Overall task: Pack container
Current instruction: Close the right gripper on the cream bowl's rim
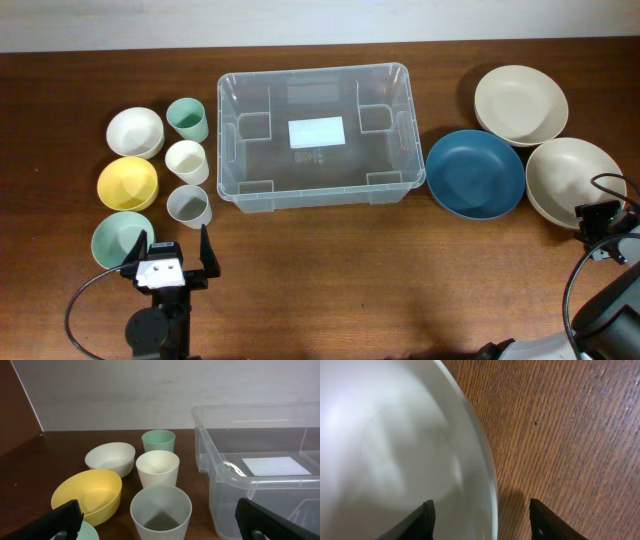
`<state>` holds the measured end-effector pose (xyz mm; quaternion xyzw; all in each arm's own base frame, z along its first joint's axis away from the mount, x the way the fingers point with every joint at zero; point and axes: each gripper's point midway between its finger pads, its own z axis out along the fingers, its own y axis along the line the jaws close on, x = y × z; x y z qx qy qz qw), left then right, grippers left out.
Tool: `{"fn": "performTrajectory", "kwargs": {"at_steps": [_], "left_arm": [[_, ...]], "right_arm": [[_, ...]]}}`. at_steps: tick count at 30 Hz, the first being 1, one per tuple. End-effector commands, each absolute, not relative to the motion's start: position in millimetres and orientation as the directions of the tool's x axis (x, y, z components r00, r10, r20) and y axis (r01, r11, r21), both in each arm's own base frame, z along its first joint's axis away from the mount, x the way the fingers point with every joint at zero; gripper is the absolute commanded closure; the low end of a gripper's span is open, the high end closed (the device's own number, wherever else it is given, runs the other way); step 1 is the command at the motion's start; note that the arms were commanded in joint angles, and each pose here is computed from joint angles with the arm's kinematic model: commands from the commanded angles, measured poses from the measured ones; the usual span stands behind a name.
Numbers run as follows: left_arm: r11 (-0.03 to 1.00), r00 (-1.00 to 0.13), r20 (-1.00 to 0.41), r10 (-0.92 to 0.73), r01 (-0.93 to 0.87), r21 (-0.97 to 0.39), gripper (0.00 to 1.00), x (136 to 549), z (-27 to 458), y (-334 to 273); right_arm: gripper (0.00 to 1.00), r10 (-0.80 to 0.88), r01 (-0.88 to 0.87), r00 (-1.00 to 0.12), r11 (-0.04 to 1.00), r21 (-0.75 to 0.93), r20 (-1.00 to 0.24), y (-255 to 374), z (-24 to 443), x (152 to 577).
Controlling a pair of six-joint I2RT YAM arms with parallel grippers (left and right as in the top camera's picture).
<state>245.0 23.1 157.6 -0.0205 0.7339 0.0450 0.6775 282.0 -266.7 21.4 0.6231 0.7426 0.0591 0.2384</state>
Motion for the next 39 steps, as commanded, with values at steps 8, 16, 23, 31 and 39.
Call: {"fn": "performTrajectory", "kwargs": {"at_steps": [8,16,23,31,39], "left_arm": [[0.995,-0.084,-0.995,0.046,-0.087,0.054,0.00,245,156,23],[0.995,-0.084,-0.995,0.046,-0.087,0.054,0.00,245,156,23],[0.995,-0.084,-0.995,0.046,-0.087,0.054,0.00,245,156,23],[0.995,-0.084,-0.995,0.046,-0.087,0.054,0.00,245,156,23],[0.995,-0.084,-0.995,0.046,-0.087,0.054,0.00,245,156,23]], "right_arm": [[0.50,0.951,0.906,-0.099,0.208,0.370,-0.291,-272,19,283],[0.64,0.953,0.908,-0.101,0.206,0.366,-0.285,-271,16,283],[0.79,0.956,0.914,-0.102,0.199,0.353,-0.276,-271,12,280],[0.96,0.957,0.915,-0.102,0.197,0.351,-0.272,-270,11,279],[0.96,0.970,0.931,-0.044,0.126,0.341,-0.239,-277,10,263]]}}
